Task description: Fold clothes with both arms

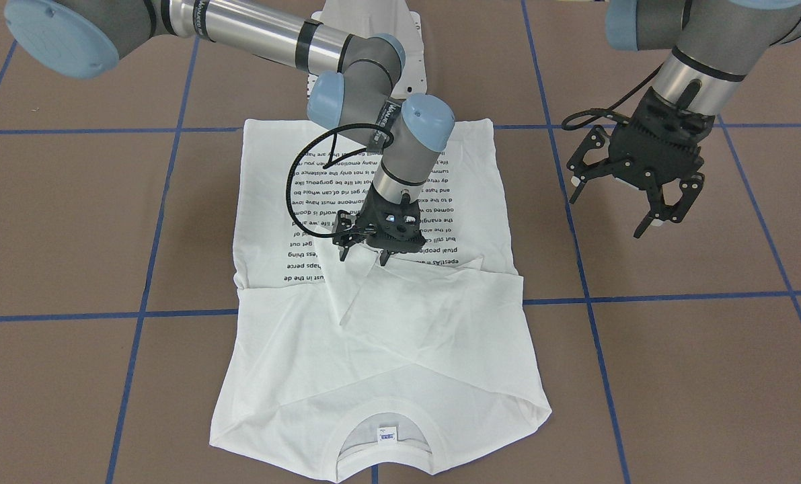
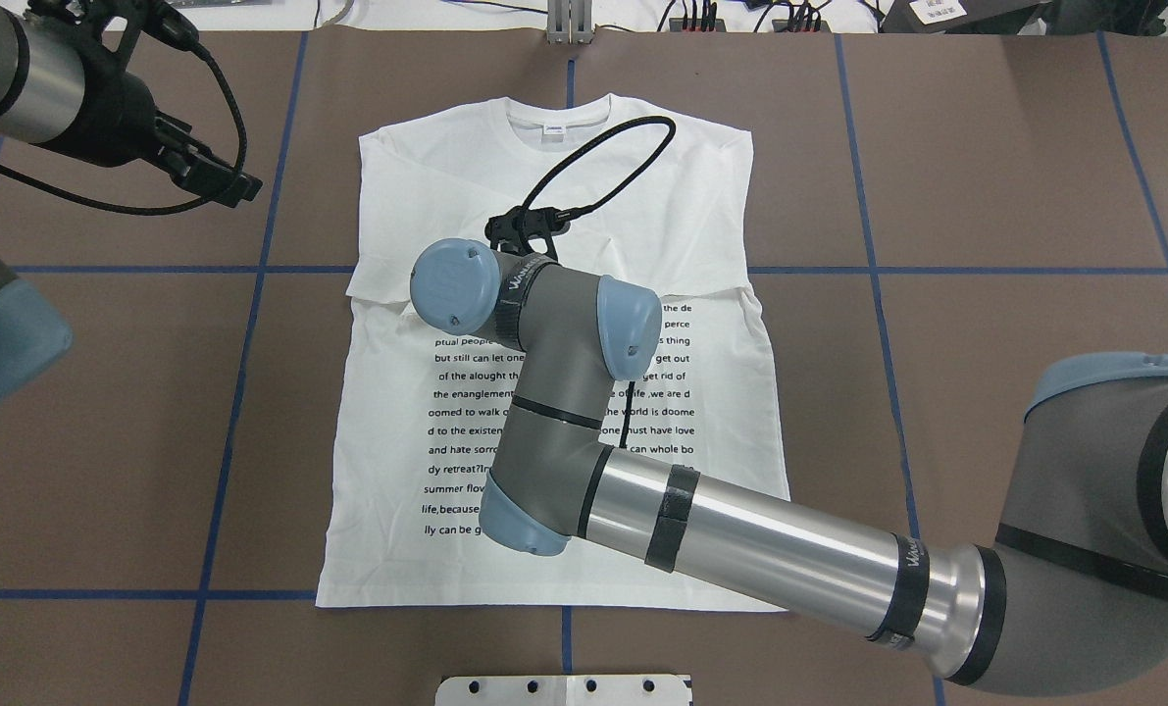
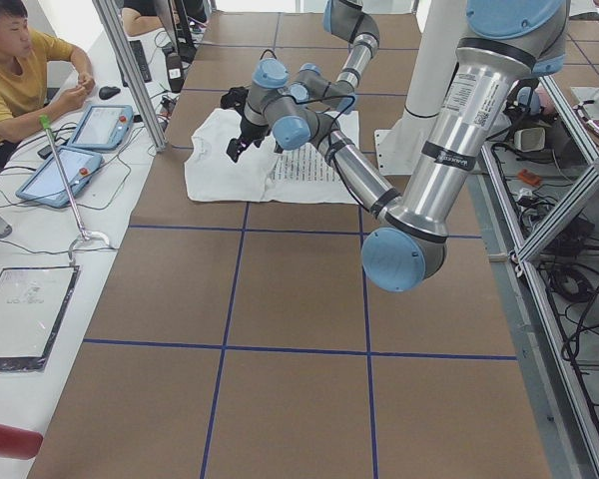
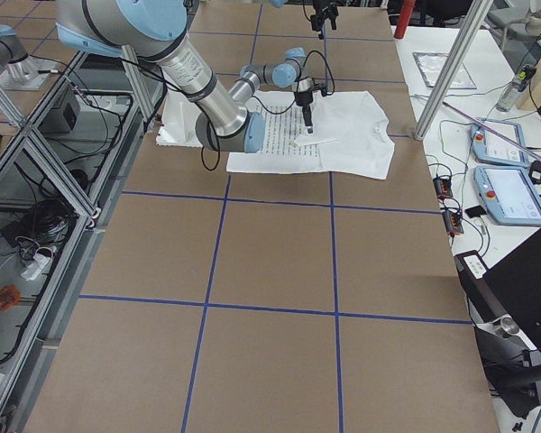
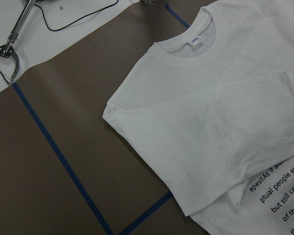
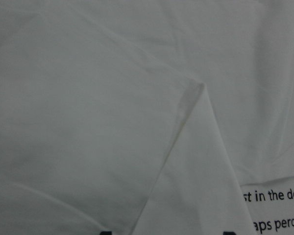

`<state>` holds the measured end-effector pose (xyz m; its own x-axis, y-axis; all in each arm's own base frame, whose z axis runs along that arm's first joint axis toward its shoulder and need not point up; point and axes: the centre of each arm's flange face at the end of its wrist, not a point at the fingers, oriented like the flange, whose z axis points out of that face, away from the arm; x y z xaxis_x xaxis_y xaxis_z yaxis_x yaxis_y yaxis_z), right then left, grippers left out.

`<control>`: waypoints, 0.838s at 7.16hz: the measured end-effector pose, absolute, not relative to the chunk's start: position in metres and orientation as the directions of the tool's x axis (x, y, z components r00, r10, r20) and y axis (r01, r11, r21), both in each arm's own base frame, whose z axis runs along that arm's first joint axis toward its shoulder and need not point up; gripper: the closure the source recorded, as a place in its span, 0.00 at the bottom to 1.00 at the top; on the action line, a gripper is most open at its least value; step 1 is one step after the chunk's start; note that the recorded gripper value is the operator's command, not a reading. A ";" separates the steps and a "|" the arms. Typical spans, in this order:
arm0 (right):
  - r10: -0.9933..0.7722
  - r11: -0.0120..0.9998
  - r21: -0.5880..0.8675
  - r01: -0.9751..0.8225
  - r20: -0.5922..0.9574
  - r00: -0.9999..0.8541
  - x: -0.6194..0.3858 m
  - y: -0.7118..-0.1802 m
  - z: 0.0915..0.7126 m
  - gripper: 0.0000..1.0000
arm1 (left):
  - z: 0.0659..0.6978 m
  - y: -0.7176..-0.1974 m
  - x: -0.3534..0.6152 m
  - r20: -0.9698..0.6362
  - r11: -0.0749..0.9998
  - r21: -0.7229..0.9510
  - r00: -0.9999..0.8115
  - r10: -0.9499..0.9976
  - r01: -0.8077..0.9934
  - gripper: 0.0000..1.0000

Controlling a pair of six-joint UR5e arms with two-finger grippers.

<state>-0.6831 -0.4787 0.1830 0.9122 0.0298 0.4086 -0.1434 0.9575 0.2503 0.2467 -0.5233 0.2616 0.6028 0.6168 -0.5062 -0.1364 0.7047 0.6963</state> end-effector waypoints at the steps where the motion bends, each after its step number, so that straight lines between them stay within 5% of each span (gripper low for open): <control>1: 0.026 0.959 0.249 -0.134 0.393 0.919 -0.683 -0.478 0.185 0.94 | 0.262 -0.523 0.247 -0.507 0.705 0.696 0.603 0.616 -0.136 0.00; 6: 0.028 0.956 0.263 -0.129 0.356 0.934 -0.645 -0.510 0.193 1.00 | 0.262 -0.523 0.247 -0.511 0.709 0.692 0.603 0.612 -0.133 0.00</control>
<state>-0.6448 -0.5100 0.1927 0.9342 0.0283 0.3556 -0.1292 0.9560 0.2633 0.2474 -0.5231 0.2617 0.6031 0.6121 -0.5114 -0.1329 0.7093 0.6923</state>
